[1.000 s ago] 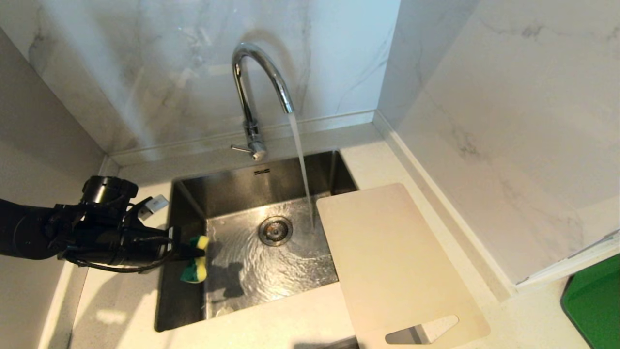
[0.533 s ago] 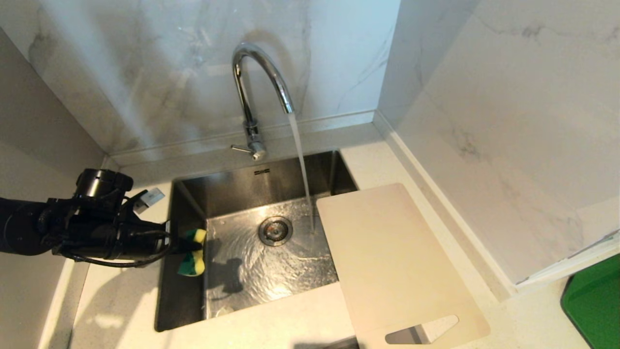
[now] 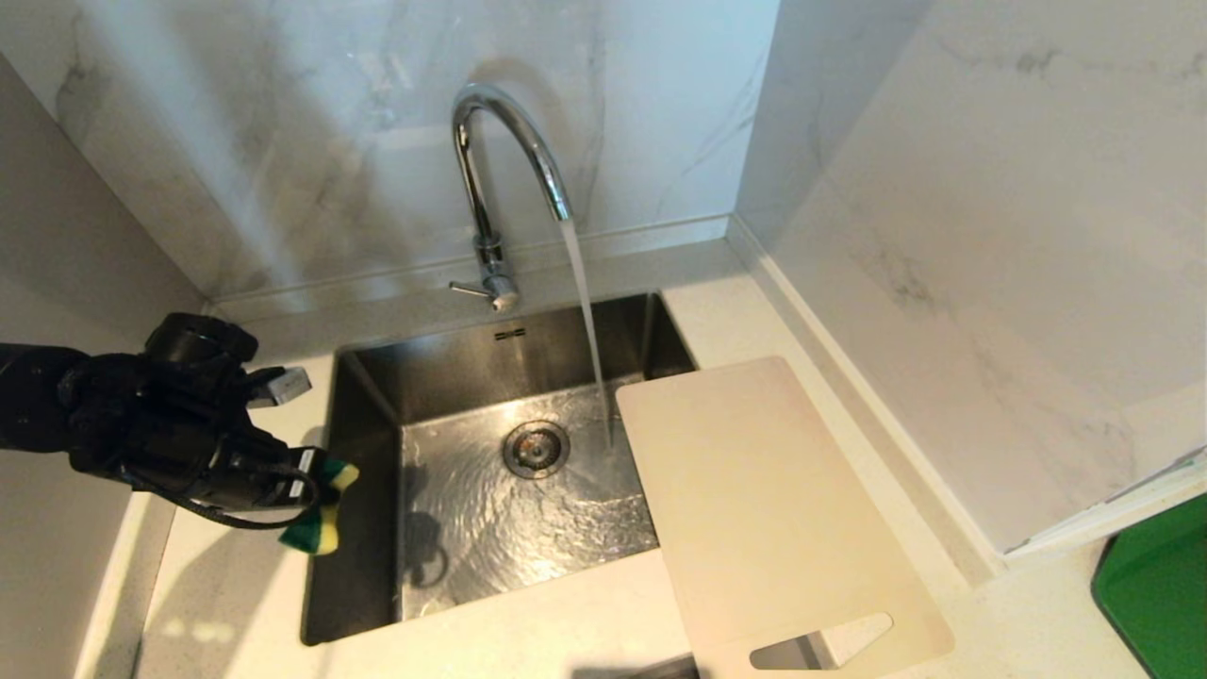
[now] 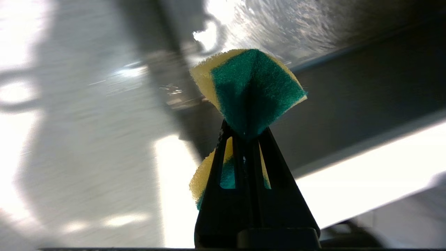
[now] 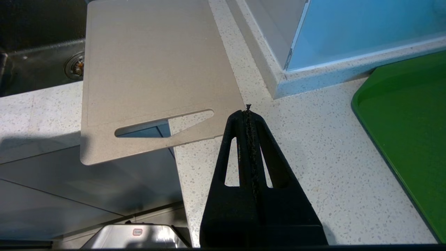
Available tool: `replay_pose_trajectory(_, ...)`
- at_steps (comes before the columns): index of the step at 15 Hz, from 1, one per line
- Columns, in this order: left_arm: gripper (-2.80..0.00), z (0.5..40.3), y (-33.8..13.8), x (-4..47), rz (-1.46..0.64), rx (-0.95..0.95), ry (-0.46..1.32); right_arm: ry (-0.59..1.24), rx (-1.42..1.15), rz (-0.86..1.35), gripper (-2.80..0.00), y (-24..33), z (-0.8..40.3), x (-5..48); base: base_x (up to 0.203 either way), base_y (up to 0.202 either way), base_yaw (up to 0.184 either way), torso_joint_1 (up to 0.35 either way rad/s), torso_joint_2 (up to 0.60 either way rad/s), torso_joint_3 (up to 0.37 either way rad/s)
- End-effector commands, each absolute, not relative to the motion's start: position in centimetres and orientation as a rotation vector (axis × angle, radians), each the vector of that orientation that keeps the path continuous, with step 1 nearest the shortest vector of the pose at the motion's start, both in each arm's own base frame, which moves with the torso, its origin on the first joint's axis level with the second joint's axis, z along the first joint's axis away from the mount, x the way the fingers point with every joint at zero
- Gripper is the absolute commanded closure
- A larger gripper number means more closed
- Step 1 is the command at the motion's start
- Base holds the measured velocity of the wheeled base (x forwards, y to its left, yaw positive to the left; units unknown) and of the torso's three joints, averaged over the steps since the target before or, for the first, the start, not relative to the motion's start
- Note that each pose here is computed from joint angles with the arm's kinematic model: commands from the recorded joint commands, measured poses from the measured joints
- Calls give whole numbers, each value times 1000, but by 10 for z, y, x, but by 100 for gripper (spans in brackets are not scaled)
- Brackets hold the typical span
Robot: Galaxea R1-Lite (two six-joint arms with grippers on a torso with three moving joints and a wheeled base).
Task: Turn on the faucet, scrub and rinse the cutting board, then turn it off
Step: Put down the cleaning cloth
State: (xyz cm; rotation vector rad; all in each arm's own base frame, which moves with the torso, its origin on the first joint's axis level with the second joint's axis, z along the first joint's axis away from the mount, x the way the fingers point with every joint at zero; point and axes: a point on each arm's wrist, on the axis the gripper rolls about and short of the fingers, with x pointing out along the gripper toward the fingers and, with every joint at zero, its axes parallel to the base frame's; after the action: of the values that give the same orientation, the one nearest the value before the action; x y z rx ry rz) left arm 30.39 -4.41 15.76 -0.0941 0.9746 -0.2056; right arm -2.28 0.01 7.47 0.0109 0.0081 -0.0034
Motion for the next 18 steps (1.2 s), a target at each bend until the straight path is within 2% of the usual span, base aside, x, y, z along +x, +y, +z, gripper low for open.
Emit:
replay_pose_trajectory(1,0,156,-36,301,-158,-53,1001,9,11,-3,0,0,74,-23,0,0,0,0,0,0)
replay_pose_trajectory(10,0,141,-6,273,-72,-91,1077,9,11,-3,0,0,74,-23,0,0,0,0,0,0)
replay_pose_trajectory(14,0,120,1,260,-49,-113,1148,9,11,-3,0,0,74,-23,0,0,0,0,0,0)
replay_pose_trajectory(18,0,95,10,259,-17,-132,1139,9,11,-3,0,0,74,-23,0,0,0,0,0,0)
